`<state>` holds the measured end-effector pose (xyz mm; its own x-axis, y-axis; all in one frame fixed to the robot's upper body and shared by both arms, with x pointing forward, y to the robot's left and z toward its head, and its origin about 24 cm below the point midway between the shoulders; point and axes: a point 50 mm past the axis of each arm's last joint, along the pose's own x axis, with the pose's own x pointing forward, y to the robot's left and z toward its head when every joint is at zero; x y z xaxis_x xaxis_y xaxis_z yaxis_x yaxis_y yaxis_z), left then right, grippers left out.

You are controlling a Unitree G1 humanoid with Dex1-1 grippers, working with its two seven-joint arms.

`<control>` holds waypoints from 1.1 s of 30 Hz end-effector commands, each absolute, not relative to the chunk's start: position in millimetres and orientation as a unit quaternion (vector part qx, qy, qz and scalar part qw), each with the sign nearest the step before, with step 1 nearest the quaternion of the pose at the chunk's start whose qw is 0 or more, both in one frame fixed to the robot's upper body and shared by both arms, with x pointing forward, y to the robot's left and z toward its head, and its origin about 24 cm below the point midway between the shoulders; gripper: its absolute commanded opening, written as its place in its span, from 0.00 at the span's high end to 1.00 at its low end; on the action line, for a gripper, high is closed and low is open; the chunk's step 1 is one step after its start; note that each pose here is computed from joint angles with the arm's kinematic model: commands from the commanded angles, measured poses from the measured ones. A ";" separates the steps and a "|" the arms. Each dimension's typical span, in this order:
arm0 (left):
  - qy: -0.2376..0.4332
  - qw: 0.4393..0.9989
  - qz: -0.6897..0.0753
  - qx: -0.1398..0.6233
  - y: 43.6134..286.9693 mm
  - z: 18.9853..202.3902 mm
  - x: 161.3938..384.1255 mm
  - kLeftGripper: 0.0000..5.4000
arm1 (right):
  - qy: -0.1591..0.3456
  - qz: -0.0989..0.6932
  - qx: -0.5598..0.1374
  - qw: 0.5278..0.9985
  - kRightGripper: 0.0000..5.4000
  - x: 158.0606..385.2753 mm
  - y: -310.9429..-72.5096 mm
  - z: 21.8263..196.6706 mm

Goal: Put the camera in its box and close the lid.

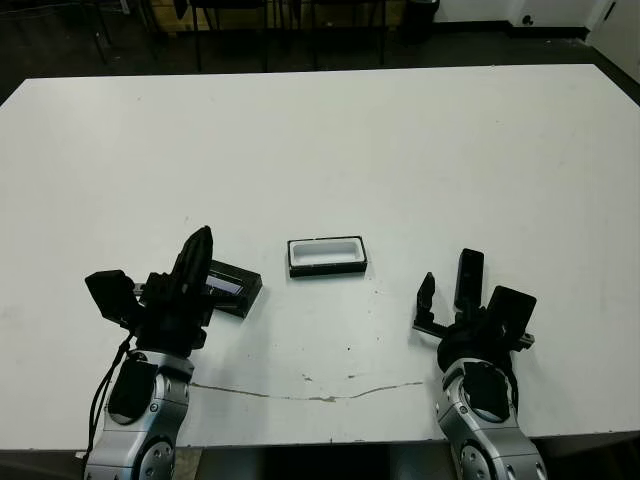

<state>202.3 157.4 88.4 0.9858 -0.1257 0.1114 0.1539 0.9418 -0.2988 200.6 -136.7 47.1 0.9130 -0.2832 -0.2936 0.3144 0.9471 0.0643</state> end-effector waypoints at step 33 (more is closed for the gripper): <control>-0.031 0.983 -0.072 -0.164 154.9 86.9 194.7 1.00 | 0.201 -0.201 0.081 0.956 0.90 196.9 -143.3 33.5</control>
